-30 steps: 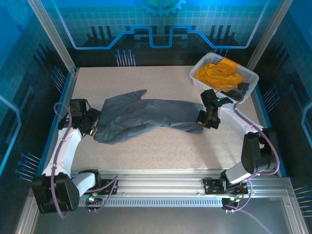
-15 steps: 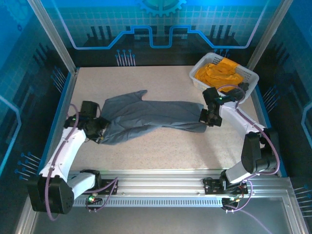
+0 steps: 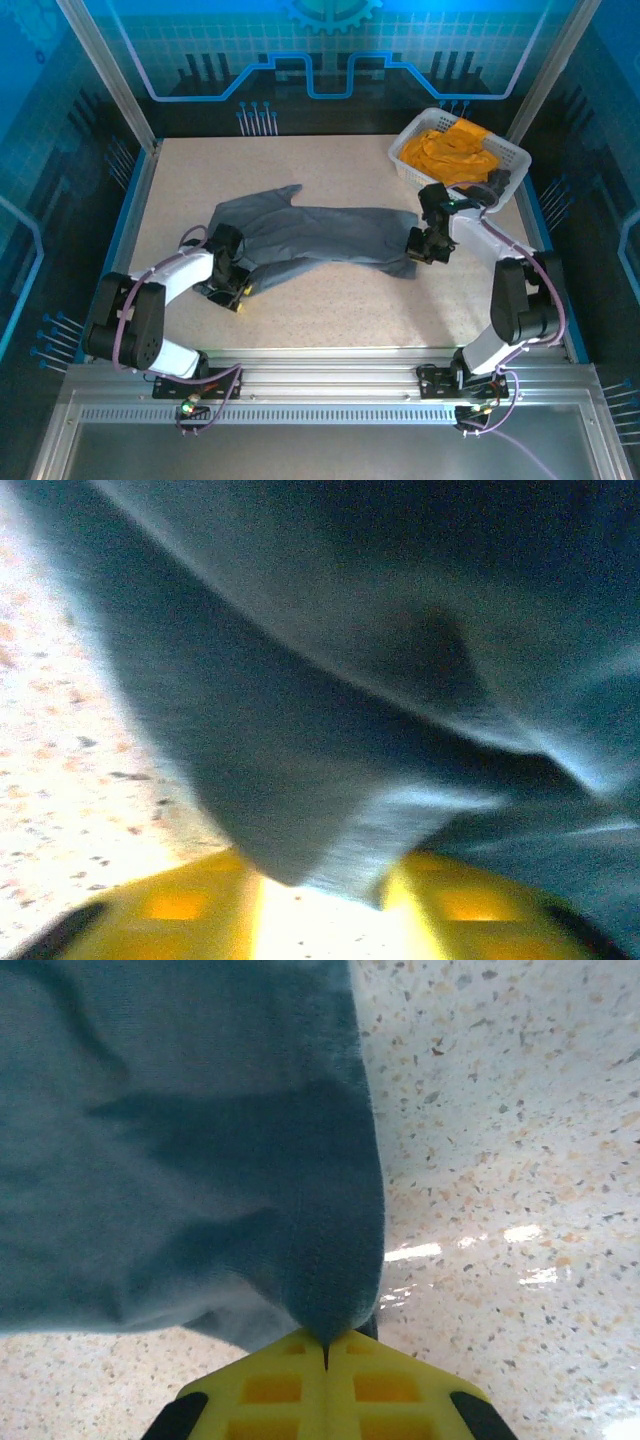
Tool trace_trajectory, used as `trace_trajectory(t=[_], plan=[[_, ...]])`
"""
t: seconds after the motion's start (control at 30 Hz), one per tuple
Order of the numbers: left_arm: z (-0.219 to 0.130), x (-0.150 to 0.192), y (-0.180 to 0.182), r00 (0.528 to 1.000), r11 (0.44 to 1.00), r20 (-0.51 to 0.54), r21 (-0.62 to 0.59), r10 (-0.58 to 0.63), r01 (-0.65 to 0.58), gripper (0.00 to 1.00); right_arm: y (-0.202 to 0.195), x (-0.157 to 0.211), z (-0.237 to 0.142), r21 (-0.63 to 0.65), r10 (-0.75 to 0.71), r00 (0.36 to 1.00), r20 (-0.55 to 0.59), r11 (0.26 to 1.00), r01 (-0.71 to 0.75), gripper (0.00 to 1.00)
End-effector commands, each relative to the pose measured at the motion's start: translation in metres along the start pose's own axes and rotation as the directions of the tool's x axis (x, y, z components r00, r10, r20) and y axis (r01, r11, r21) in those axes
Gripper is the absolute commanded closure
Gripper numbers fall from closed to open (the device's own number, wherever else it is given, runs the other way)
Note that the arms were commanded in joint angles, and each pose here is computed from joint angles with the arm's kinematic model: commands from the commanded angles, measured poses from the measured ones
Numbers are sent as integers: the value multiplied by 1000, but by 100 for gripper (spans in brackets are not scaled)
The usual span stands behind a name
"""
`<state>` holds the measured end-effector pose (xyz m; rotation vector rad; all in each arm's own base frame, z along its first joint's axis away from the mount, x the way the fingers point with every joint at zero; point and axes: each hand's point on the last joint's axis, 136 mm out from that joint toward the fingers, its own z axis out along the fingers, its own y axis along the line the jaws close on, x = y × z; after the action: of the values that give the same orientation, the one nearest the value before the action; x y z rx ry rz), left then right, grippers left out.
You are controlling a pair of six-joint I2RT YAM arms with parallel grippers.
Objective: Fold and stack the t-shirts
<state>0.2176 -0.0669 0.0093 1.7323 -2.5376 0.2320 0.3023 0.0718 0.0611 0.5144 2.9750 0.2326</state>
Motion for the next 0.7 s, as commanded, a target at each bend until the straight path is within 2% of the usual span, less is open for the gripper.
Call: trace_trajectory(t=[0.0,0.13,0.2,0.3,0.4,0.53,0.67], plan=[[-7,-12,-72,998,961,61,274,22,-38,100,6,-7,-4,-63,26,1000,8,998,-26,100],[-73,-19,-97,981,903,181,408,64,-135,100,25,-29,-46,-136,14,992,129,991,4,100],[-119,-23,-114,965,846,252,498,70,-191,100,38,-43,-78,-186,8,979,205,982,31,100],[-180,-28,-134,952,747,303,624,36,-227,100,59,-64,-127,-256,7,948,320,963,79,100],[-237,-35,-143,936,670,351,694,4,-263,100,77,-81,-173,-314,18,912,410,941,123,100],[-307,-40,-143,907,569,418,756,-41,-323,100,90,-91,-227,-361,42,858,512,917,170,100],[-368,-37,-123,869,469,483,795,-106,-384,100,92,-84,-280,-402,72,785,616,886,233,100]])
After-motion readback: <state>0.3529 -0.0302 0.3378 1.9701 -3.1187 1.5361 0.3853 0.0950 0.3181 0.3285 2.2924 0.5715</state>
